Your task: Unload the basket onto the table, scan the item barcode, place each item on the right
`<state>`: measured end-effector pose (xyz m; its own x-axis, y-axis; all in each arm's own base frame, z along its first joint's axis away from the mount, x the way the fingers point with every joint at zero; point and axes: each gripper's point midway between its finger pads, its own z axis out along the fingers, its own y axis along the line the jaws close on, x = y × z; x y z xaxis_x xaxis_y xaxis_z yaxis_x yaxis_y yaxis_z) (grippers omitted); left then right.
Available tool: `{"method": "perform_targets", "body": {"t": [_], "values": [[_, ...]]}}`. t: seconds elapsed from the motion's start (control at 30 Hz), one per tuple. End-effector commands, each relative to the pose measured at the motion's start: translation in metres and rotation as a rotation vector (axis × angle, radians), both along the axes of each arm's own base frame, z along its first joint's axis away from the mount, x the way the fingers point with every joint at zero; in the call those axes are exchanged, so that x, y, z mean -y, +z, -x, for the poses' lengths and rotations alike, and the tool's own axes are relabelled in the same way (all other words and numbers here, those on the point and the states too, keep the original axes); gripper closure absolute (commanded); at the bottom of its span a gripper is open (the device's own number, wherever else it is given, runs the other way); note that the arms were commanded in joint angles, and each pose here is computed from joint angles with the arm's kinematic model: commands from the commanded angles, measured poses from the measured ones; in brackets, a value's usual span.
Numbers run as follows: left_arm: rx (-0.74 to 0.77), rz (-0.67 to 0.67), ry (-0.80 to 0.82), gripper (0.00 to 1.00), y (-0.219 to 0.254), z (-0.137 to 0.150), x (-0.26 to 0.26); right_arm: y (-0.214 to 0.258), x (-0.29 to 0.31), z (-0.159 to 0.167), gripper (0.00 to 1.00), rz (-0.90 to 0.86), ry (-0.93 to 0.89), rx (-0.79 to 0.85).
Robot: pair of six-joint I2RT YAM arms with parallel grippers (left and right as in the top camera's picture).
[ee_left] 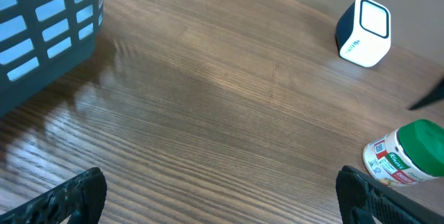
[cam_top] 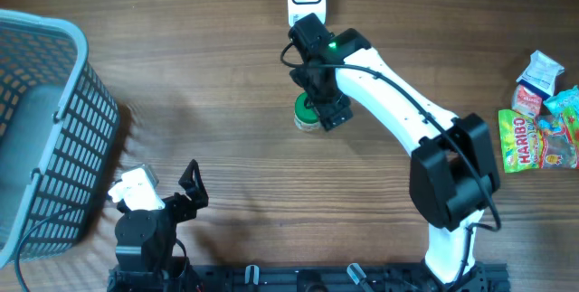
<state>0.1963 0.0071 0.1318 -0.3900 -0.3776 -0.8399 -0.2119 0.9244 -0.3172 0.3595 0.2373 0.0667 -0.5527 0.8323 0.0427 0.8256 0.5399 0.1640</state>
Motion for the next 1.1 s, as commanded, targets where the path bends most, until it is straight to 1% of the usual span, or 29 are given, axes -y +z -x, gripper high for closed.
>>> {"method": "perform_targets", "body": {"t": [0.0, 0.03, 0.07, 0.13, 0.17, 0.23, 0.3, 0.43, 0.57, 0.6, 0.67, 0.7, 0.73, 0.8, 0.83, 0.87, 0.9, 0.93, 1.0, 1.03, 1.07], "values": [[0.006, 0.011, -0.01, 0.0, 0.0, 0.0, 0.002, -0.045, -0.018, 0.016, 0.0, -0.069, 0.112, -0.096], [0.006, 0.011, -0.01, 0.0, 0.0, 0.0, 0.002, -0.051, -0.018, 0.017, 0.01, -0.07, 0.112, -0.107], [0.006, 0.011, -0.01, 0.0, 0.0, 0.0, 0.002, -0.055, -0.017, 0.018, 0.04, -0.064, 0.112, -0.114], [0.006, 0.011, -0.01, 0.0, 0.0, 0.0, 0.002, -0.062, -0.01, 0.017, 0.16, -0.017, 0.122, -0.112], [0.006, 0.011, -0.01, 0.0, 0.0, 0.0, 0.002, -0.063, -0.006, 0.015, 0.21, 0.009, 0.152, -0.095], [0.006, 0.011, -0.01, 0.0, 0.0, 0.0, 0.002, -0.063, -0.001, 0.012, 0.26, 0.042, 0.218, -0.07], [0.006, 0.011, -0.01, 0.0, 0.0, 0.0, 0.002, -0.063, 0.0, 0.011, 0.31, 0.054, 0.328, -0.057], [0.006, 0.011, -0.01, 0.0, 0.0, 0.0, 0.002, -0.06, -0.002, 0.008, 0.32, 0.068, 0.596, -0.011], [0.006, 0.011, -0.01, 0.0, 0.0, 0.0, 0.002, -0.046, -0.009, -0.002, 0.32, 0.105, 1.137, 0.092], [0.006, 0.011, -0.01, 0.0, 0.0, 0.0, 0.002, -0.041, -0.009, -0.001, 0.28, 0.115, 1.262, 0.098], [0.006, 0.011, -0.01, 0.0, 0.0, 0.0, 0.002, -0.034, -0.009, -0.001, 0.22, 0.129, 1.435, 0.117], [0.006, 0.011, -0.01, 0.0, 0.0, 0.0, 0.002, -0.032, -0.01, -0.003, 0.2, 0.137, 1.518, 0.134], [0.006, 0.011, -0.01, 0.0, 0.0, 0.0, 0.002, -0.031, -0.011, -0.004, 0.17, 0.142, 1.56, 0.146], [0.006, 0.011, -0.01, 0.0, 0.0, 0.0, 0.002, -0.028, -0.012, -0.007, 0.13, 0.149, 1.625, 0.166], [0.006, 0.011, -0.01, 0.0, 0.0, 0.0, 0.002, -0.027, -0.013, -0.008, 0.08, 0.151, 1.626, 0.17], [0.006, 0.011, -0.01, 0.0, 0.0, 0.0, 0.002, -0.025, -0.014, -0.009, 0.05, 0.152, 1.624, 0.177], [0.006, 0.011, -0.01, 0.0, 0.0, 0.0, 0.002, -0.022, -0.015, -0.011, 0.05, 0.152, 1.616, 0.182], [0.006, 0.01, -0.01, 0.0, 0.0, 0.0, 0.002, -0.018, -0.016, -0.012, 0.0, 0.151, 1.597, 0.182], [0.006, 0.011, -0.01, 0.0, 0.0, 0.0, 0.002, -0.005, -0.017, -0.014, 0.0, 0.145, 1.513, 0.179], [0.006, 0.011, -0.01, 0.0, 0.0, 0.0, 0.002, 0.013, -0.019, -0.016, 0.0, 0.13, 1.386, 0.168], [0.006, 0.011, -0.01, 0.0, 0.0, 0.0, 0.002, 0.023, -0.021, -0.016, 0.0, 0.112, 1.3, 0.161]]}}
